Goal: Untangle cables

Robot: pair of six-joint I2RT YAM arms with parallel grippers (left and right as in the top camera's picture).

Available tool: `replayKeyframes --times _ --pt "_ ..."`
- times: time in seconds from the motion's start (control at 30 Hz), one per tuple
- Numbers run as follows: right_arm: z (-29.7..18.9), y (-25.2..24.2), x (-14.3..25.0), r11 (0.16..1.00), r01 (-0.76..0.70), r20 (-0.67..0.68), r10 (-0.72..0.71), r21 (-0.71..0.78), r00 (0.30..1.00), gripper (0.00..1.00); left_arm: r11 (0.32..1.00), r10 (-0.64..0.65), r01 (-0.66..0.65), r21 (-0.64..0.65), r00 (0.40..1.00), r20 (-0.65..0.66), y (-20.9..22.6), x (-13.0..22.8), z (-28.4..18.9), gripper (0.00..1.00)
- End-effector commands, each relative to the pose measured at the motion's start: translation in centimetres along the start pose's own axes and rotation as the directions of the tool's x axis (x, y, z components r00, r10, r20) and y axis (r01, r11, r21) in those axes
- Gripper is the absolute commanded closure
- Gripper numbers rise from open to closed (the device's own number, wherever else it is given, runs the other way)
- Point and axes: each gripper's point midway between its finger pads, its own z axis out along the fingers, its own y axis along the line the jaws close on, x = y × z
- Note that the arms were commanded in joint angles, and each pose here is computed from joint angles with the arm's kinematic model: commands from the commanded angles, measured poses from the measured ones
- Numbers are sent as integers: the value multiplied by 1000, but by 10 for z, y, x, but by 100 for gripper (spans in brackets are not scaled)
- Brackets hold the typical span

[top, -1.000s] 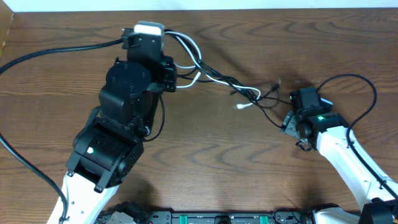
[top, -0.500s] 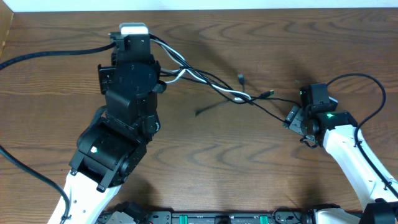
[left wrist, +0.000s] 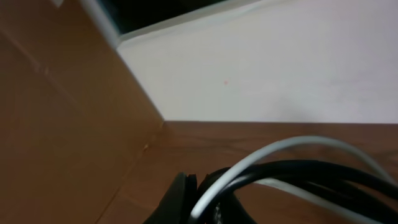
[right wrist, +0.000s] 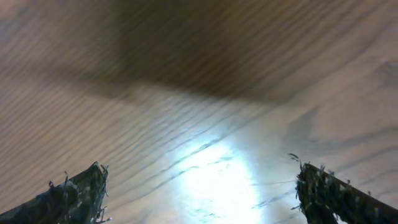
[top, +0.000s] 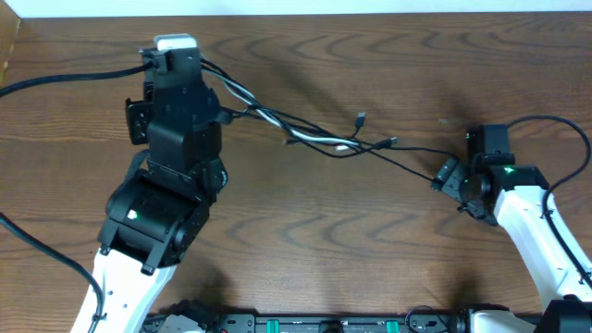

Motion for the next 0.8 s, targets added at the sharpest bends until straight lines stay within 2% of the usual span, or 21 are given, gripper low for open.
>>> replayKeyframes --times 0.0,0.17,0.5,0.77 --pt "7 -69 -17 958 -120 90 100 259 991 4 914 -86 79 -397 996 -1 102 -3 -15 92" --pt "8 -79 -19 950 -157 91 137 270 986 3 886 -89 63 -460 995 -36 122 7 -11 92" --pt "8 -80 -19 952 -143 85 125 270 989 3 807 -130 60 -587 989 -77 166 23 -9 92" --pt "9 -76 -18 962 -104 62 92 253 994 1 768 -185 103 -632 981 -64 182 31 -9 92"
